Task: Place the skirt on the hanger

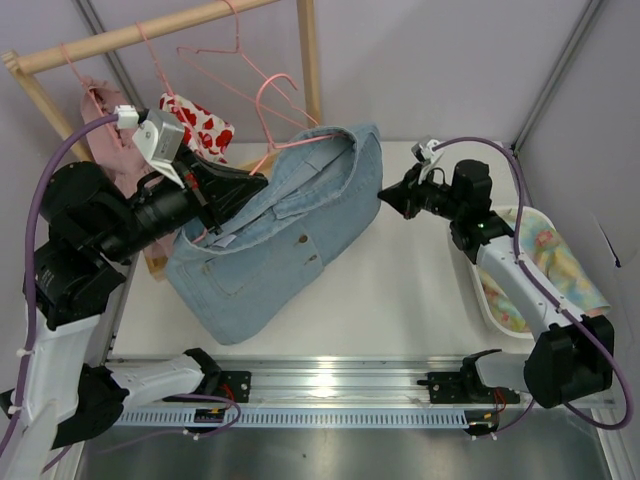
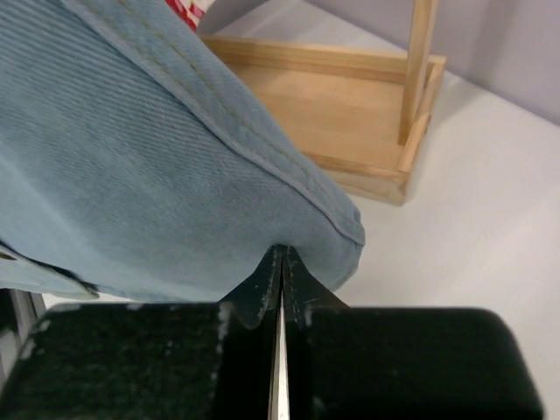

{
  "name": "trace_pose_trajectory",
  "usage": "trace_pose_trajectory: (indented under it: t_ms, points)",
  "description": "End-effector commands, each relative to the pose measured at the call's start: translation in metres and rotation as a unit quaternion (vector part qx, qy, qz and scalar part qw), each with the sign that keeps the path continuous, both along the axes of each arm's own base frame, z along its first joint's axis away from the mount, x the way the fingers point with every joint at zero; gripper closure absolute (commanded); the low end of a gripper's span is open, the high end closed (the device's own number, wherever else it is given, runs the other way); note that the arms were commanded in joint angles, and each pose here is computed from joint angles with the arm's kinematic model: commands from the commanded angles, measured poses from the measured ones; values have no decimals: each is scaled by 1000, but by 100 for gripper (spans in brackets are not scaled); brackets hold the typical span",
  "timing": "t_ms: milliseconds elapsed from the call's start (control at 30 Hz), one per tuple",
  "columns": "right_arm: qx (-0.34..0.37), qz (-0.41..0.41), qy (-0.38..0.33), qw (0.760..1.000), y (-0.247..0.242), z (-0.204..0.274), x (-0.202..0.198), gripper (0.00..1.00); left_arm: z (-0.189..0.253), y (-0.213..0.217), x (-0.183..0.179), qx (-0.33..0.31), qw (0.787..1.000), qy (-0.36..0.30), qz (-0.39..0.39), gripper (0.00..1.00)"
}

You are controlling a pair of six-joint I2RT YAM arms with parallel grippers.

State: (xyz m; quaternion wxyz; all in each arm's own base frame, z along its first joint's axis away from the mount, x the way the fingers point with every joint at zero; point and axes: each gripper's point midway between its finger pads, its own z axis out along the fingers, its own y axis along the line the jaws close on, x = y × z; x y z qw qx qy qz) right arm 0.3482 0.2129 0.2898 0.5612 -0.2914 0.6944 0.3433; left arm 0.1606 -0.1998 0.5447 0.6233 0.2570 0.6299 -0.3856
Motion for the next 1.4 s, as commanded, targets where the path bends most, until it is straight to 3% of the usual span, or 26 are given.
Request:
trace_pose_trajectory:
  t_ms: [0,133,233,333,500,600,700,733,900,967,1367]
  points:
    - [-10,-3,-17,1000,4,1,10,100,48,10,-16,-65,997,-52,-6,100]
    - [-48,-84,26,995,-21,-34,28,100,54,17,-18,-72,996,-59,6,100]
    - [-35,-135,77,987,-47,-55,40,100,58,22,-20,-73,995,-68,12,100]
    - [-44,-147,106,983,-55,-73,40,100,62,26,-22,-73,994,-76,16,100]
    - [-36,-150,112,982,-53,-68,35,100,52,24,-11,-59,996,-65,32,100]
    - [-25,-185,110,976,-64,-38,32,100,34,19,10,-37,997,-39,60,100]
    - [-2,-234,104,967,-82,-4,18,62,22,20,20,-33,996,-12,83,100]
    - [25,-248,119,961,-84,3,14,45,20,22,23,-34,995,-7,92,100]
    - [130,-176,150,964,-55,27,-26,1,14,25,25,-44,994,-1,104,100]
    - [176,-153,145,962,-42,40,-33,1,14,22,23,-47,994,0,96,100]
    - [200,-94,133,966,19,18,-26,1,31,16,-5,-91,995,-12,30,100]
